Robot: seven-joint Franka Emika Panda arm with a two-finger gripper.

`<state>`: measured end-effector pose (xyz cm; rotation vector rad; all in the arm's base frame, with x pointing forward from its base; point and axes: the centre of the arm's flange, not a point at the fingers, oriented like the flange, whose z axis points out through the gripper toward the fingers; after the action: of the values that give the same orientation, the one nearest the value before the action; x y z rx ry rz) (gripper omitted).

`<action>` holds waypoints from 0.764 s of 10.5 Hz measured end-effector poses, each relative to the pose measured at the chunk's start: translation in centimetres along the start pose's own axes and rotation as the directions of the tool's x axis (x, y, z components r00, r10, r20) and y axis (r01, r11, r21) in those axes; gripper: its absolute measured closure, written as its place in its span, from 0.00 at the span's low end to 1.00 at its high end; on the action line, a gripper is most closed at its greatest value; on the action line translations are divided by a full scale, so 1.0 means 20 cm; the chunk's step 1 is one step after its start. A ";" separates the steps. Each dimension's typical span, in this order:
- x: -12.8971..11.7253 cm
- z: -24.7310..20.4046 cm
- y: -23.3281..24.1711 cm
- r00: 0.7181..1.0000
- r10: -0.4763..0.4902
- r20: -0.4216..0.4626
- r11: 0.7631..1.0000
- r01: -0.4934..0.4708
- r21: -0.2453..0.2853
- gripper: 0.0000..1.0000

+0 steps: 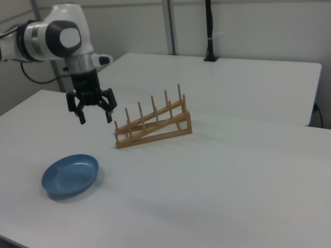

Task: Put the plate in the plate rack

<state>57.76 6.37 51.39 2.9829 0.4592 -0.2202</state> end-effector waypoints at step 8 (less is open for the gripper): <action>0.16 0.84 -0.44 0.961 -0.168 0.219 0.986 0.169 0.013 0.33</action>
<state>55.97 13.39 33.65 2.8680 0.6845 -0.5568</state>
